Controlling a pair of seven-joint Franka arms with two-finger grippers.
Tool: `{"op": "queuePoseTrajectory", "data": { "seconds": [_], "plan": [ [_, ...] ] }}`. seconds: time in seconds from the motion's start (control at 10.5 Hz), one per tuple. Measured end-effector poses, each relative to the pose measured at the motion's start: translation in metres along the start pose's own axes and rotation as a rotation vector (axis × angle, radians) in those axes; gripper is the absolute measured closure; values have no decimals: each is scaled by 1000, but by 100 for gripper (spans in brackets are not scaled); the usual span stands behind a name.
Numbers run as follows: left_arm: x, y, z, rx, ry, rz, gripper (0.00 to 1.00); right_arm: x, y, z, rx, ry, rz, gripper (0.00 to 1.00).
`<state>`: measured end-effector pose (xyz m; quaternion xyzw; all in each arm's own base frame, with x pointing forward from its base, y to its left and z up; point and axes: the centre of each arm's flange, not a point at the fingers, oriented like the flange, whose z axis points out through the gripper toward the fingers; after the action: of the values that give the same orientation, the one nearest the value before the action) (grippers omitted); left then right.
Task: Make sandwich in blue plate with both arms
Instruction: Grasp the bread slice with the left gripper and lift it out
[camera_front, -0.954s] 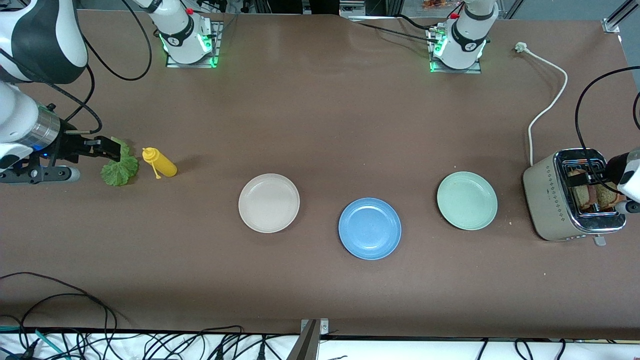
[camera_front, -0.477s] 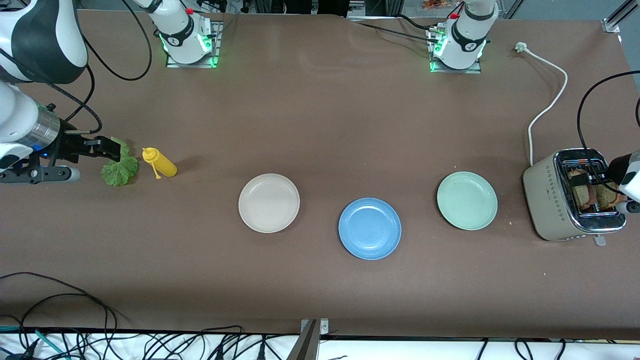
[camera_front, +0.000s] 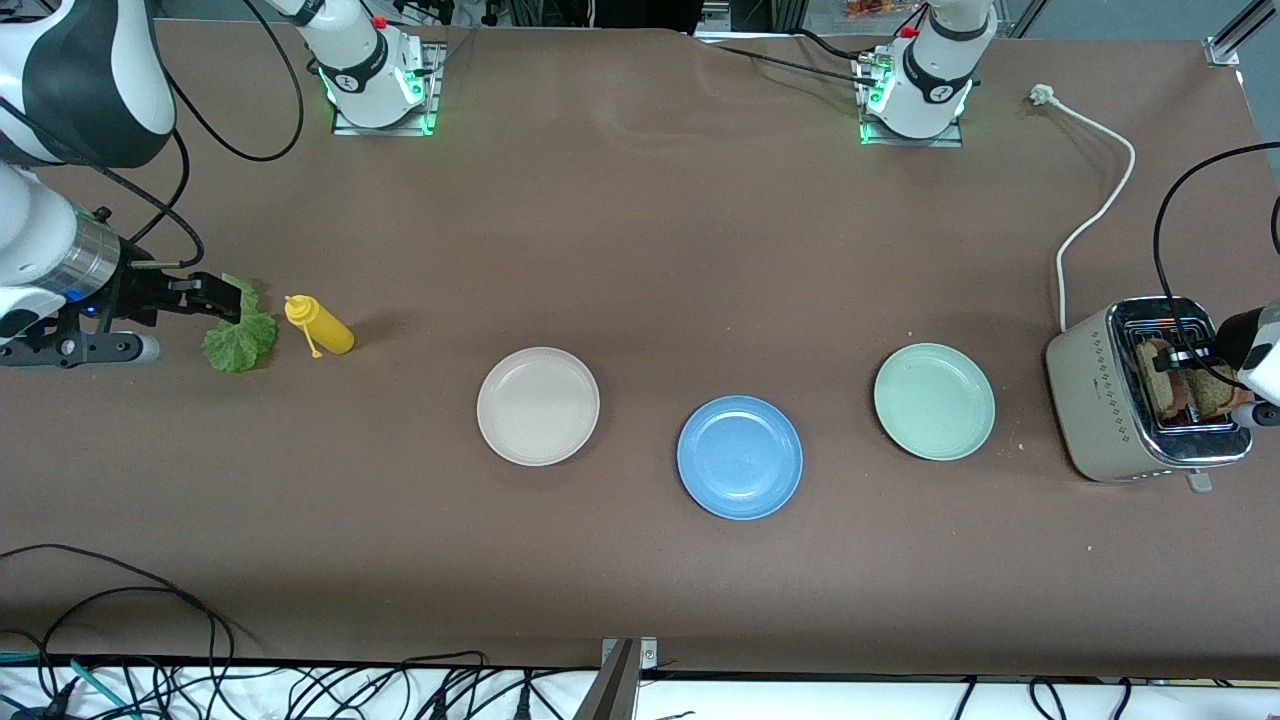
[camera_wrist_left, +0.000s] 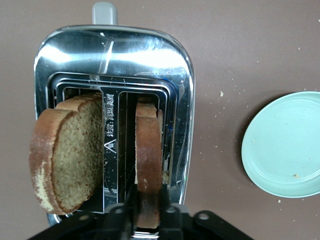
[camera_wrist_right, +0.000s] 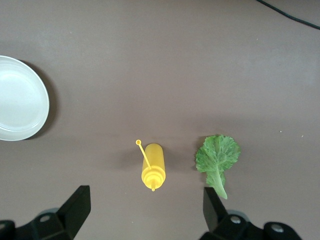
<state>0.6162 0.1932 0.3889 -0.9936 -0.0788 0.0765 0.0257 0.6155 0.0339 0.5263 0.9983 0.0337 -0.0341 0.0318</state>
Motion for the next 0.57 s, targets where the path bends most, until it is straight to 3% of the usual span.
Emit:
{"op": "queuePoseTrajectory", "data": {
  "seconds": [0.1,0.57],
  "plan": [
    [0,0,0,1,1,0,89,0,0,0,0,0,0,0],
    [2,3,-5,1,12,44,91,0,0,0,0,0,0,0]
  ]
}}
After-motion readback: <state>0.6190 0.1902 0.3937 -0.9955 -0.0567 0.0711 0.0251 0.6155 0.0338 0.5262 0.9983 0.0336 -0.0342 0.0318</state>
